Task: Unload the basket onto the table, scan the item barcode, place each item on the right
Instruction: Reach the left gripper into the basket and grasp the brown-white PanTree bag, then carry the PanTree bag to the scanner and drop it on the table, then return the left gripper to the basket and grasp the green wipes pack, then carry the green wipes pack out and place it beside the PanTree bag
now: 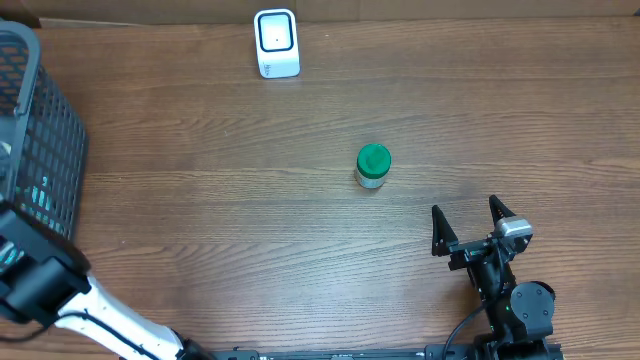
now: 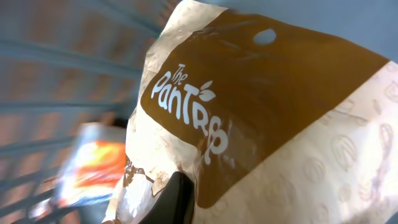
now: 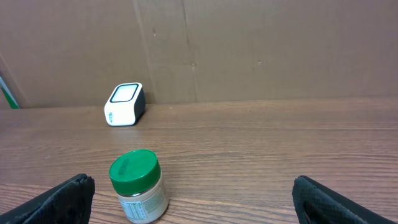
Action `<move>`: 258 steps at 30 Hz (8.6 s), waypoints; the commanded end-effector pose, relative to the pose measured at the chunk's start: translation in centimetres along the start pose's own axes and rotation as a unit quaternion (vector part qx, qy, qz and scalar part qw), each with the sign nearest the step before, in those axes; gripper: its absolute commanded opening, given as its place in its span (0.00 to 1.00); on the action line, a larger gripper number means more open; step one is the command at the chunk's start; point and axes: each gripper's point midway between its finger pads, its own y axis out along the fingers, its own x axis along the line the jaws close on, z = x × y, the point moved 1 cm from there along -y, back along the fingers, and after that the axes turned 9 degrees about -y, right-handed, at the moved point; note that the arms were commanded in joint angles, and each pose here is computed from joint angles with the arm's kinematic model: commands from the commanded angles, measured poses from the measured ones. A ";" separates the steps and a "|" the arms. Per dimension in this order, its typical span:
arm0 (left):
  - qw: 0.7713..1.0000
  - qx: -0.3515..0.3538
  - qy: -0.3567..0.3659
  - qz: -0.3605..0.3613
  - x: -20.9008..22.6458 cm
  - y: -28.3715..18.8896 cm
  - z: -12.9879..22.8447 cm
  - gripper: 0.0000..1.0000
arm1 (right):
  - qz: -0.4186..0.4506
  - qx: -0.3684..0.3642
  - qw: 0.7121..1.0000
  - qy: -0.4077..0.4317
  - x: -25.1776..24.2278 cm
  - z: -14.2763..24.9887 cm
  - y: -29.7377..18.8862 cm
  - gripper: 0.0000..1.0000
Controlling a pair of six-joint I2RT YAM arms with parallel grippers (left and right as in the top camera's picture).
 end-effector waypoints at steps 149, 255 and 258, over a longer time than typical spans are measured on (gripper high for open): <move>0.983 0.010 -0.052 0.174 0.5 -2.8 5.0 0.91 | -0.003 -0.002 1.000 0.003 0.1 0.2 0.0 1.00; 0.958 0.152 0.117 0.211 -25.3 -12.0 26.2 0.04 | -0.003 -0.002 1.000 0.003 0.1 0.2 0.0 1.00; 0.958 0.155 0.119 0.207 -26.0 -10.8 26.5 0.04 | -0.003 -0.002 1.000 0.003 0.1 0.2 0.0 1.00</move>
